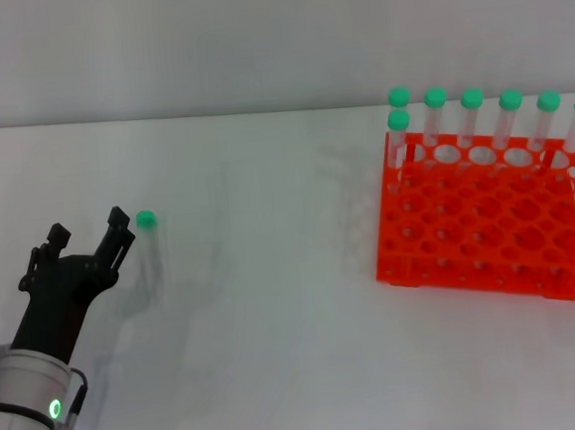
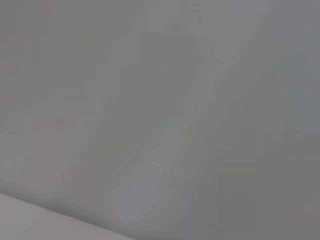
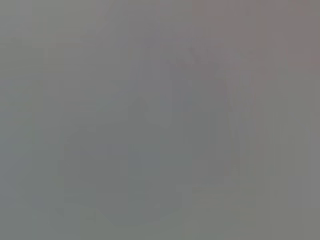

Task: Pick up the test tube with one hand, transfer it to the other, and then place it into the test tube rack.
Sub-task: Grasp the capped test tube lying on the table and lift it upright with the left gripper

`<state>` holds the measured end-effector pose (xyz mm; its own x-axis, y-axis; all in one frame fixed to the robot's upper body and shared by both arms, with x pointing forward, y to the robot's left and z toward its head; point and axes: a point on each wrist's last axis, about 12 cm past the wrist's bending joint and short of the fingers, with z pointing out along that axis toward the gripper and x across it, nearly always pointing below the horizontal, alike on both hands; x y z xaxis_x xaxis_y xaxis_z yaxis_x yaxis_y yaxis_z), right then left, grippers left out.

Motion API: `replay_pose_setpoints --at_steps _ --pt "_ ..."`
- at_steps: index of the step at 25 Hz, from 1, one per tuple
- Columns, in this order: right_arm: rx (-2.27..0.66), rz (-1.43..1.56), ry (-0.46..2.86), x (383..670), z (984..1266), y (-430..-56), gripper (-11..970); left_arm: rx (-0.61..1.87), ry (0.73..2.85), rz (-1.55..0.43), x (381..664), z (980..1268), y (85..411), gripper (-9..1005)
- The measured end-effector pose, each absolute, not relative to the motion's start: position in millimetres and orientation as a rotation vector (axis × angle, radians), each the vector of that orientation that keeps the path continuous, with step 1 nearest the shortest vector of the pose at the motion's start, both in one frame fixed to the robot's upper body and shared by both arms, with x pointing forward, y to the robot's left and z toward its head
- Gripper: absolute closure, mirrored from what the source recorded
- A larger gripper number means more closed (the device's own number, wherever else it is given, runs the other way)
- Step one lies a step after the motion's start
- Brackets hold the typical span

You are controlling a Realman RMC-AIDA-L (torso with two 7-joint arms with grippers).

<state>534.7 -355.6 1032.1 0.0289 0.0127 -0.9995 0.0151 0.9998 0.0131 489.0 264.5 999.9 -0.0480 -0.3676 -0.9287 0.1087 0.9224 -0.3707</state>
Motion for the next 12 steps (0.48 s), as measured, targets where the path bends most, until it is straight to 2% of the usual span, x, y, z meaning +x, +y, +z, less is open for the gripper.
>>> replay_pose_setpoints --at_steps 8,12 --pt "0.016 0.000 1.537 538.3 1034.2 -354.5 87 -0.422 1.508 -0.424 502.1 1007.5 293.7 119" --pt "0.016 -0.001 1.538 538.7 1034.3 -354.6 86 -0.461 1.498 -0.545 518.0 1016.0 309.5 122"
